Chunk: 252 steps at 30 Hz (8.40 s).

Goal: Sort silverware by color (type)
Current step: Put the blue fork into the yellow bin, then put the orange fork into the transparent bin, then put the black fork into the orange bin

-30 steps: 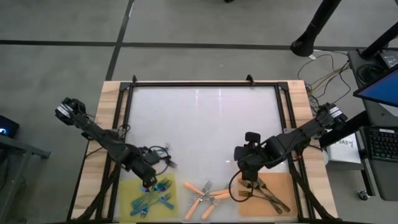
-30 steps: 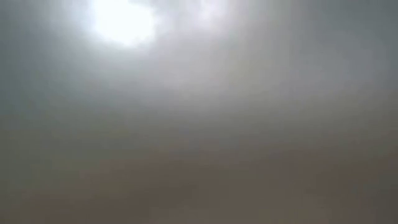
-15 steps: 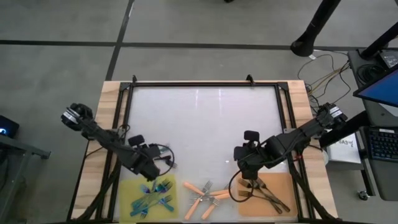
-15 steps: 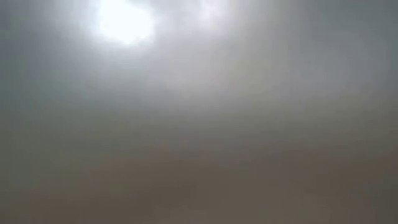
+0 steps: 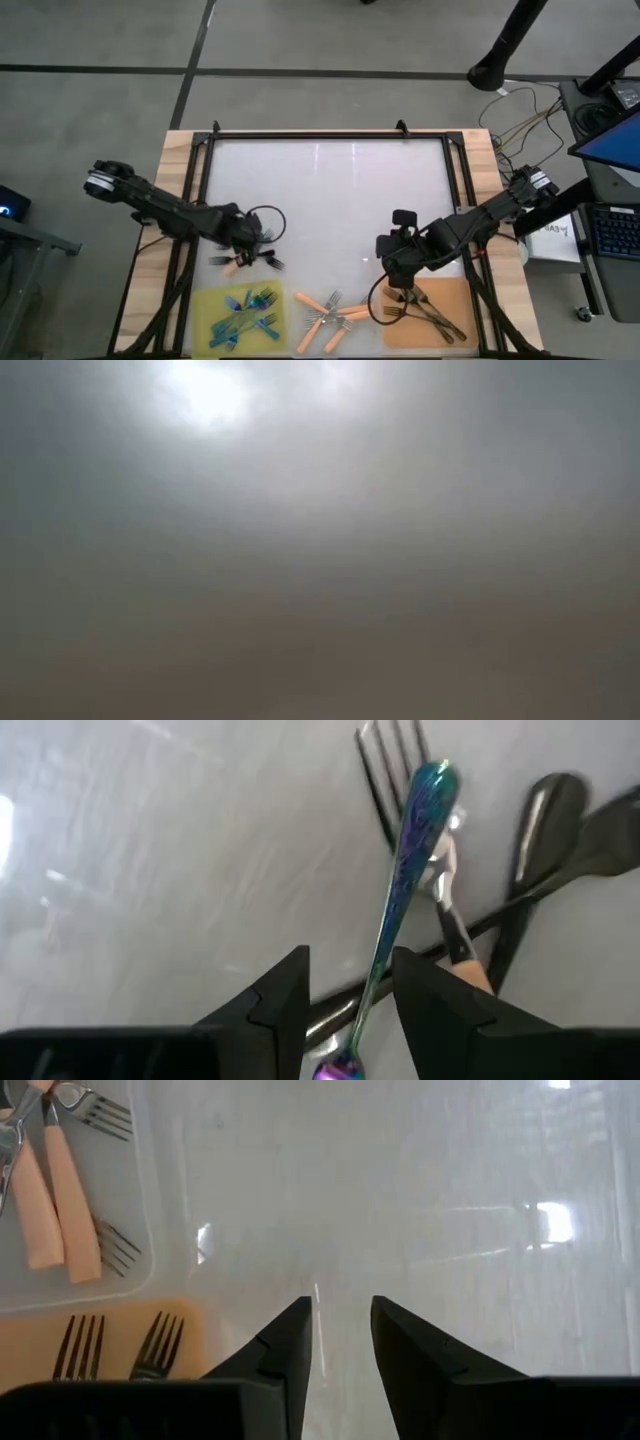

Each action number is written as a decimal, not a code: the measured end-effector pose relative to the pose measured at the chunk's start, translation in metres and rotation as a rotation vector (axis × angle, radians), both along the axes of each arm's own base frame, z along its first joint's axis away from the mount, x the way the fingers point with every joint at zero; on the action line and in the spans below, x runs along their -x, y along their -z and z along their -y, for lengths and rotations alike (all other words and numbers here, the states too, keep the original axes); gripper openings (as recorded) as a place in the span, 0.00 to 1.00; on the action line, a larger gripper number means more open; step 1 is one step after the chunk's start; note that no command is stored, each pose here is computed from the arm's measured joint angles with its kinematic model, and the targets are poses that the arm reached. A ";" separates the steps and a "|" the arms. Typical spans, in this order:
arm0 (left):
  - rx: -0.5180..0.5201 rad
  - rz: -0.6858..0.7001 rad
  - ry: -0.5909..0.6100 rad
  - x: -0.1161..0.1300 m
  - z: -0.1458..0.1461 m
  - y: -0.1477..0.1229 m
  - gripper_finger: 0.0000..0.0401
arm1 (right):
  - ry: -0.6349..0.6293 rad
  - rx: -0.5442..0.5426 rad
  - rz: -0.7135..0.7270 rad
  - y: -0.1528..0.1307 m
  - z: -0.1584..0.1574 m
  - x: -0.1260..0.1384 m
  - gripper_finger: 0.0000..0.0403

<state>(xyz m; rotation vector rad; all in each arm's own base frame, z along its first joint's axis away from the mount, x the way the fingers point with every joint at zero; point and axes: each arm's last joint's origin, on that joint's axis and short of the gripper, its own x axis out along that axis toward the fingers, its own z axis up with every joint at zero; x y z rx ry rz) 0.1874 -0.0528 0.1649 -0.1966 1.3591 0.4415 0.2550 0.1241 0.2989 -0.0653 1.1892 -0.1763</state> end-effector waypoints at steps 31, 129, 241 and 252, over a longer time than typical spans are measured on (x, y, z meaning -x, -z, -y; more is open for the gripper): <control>0.069 -0.060 0.084 -0.011 -0.018 0.031 0.24 | 0.004 0.015 0.008 0.000 0.001 -0.001 0.24; 0.276 -0.038 -0.172 -0.041 0.023 0.007 0.36 | 0.111 0.051 0.046 0.000 0.025 -0.013 0.24; 0.148 -0.075 0.605 -0.051 0.001 -0.004 0.26 | 0.218 0.164 0.100 -0.008 0.062 -0.020 0.24; 0.137 -0.068 0.661 -0.033 -0.003 0.023 0.26 | 0.313 0.174 0.093 -0.008 0.092 -0.026 0.24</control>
